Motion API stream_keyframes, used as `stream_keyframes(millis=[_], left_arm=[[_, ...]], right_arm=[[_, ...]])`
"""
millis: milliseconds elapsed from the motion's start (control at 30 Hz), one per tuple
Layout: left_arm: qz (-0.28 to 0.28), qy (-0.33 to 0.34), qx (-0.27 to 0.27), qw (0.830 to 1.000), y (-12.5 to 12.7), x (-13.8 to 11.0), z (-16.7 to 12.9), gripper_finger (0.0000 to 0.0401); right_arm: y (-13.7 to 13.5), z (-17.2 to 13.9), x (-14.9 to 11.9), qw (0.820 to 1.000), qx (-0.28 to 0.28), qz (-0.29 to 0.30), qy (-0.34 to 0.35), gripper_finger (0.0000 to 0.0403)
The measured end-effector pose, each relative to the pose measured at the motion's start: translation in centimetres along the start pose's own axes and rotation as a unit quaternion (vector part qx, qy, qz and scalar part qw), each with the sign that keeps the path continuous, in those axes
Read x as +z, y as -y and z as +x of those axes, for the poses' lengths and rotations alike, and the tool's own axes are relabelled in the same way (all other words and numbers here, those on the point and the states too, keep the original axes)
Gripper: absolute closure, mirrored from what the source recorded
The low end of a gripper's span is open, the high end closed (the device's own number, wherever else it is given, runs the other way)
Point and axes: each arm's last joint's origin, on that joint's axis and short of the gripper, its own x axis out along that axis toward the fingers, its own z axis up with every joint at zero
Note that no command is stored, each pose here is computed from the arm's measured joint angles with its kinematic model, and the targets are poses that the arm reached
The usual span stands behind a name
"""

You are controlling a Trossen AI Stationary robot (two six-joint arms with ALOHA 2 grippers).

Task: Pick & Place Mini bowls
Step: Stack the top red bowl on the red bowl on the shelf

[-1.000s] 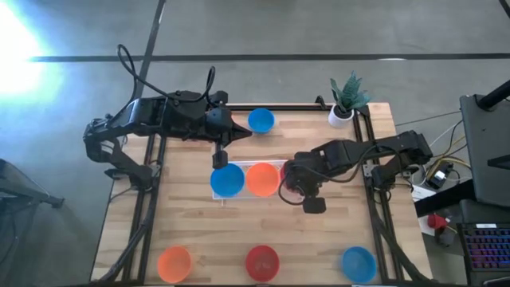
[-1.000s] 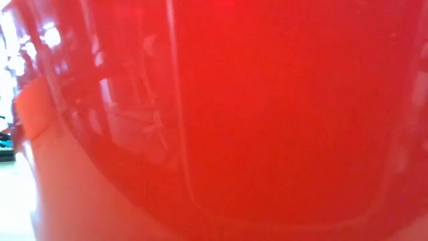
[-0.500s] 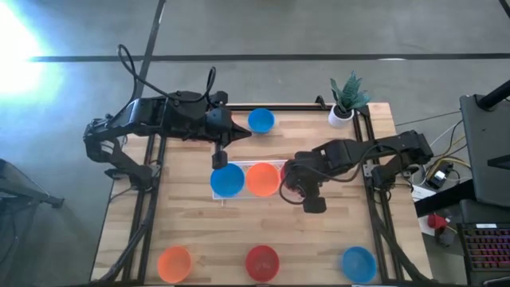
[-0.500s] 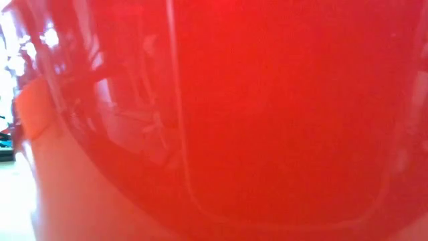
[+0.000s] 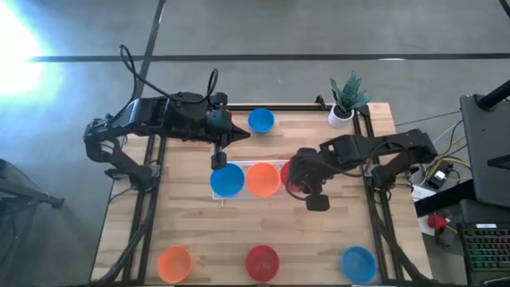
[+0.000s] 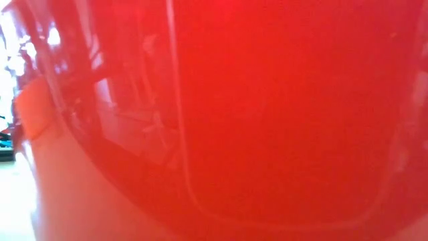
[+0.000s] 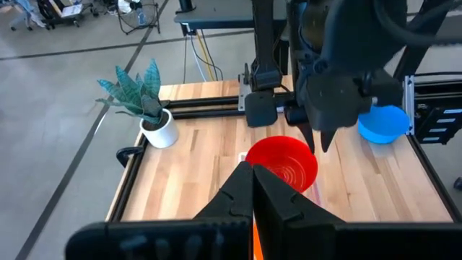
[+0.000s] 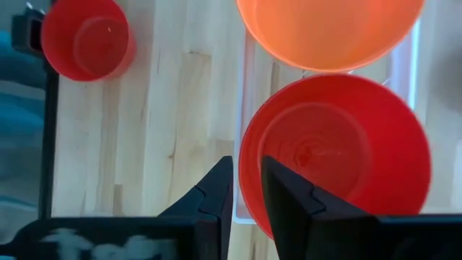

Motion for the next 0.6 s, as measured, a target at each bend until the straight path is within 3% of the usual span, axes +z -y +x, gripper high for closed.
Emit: stream_keyframes(millis=[267,600], left_arm=[[0.003,-0.020,-0.001,1.000,0.0,-0.4,0.0,0.0399],[0.010,-0.071,-0.004,0.997,0.1,-1.4,-0.1,0.0399]], right_arm=[[-0.1,-4.1,-0.4,0.997,0.014,0.037,0.068,0.0330],[0.3,-7.1,-2.1,0.982,-0.009,0.146,0.120,0.0342]])
